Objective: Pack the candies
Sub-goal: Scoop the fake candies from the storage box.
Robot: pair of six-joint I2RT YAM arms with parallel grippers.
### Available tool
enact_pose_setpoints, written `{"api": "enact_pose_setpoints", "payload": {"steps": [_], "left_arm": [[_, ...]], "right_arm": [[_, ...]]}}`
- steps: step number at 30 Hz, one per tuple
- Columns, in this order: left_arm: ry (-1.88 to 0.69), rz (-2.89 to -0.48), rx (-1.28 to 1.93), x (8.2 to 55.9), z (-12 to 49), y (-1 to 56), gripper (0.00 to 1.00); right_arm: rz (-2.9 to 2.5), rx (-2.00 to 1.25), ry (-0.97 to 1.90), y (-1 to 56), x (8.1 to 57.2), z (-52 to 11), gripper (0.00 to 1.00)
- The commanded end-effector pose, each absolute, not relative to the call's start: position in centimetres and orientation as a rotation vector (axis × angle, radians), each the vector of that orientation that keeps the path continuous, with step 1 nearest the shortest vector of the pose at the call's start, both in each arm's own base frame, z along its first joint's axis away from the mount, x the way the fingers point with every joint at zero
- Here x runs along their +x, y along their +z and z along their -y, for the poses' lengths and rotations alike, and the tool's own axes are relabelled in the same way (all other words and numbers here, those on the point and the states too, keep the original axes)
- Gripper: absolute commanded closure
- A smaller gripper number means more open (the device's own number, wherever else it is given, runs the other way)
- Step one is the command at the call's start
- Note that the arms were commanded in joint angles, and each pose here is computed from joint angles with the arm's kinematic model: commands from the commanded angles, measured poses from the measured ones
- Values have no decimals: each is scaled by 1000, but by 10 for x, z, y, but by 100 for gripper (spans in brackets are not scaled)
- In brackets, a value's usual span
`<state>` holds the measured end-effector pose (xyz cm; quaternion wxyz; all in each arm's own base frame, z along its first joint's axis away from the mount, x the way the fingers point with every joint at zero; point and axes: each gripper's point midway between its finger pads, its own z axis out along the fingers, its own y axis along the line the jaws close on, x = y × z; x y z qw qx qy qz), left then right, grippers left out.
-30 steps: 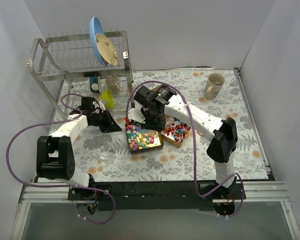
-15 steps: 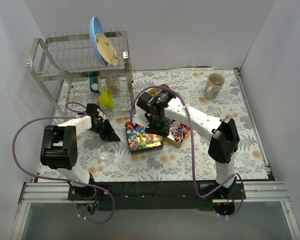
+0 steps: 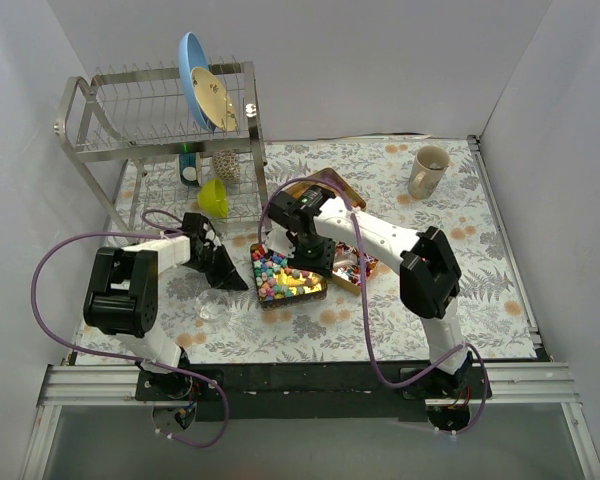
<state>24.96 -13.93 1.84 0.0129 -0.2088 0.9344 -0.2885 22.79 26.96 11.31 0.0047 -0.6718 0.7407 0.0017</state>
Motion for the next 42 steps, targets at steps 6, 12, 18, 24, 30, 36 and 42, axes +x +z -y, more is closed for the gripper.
{"api": "enact_pose_setpoints", "payload": {"steps": [6,12,18,24,30,36,42], "left_arm": [[-939,-2941,-613,243,155,10,100],[-985,-2948,-602,243,162,9,100],[-1018,-2941,-597,245,166,6,100],[-1043,-2932,-577,249,170,6,100],[-1031,-2921,-558,255,169,9,100],[-993,-2899,-519,264,165,16,100],[-945,-2881,-488,271,152,27,100]], "right_arm": [[-2332,-2031,-78,103,256,-289,99],[-2329,-2015,-83,91,269,-305,99],[-2326,-2029,-83,72,277,-321,99],[-2300,-2002,-37,61,288,-345,99],[-2328,-1927,129,62,288,-358,99],[-2372,-1907,380,56,278,-353,99],[-2242,-1848,418,50,280,-351,99]]}}
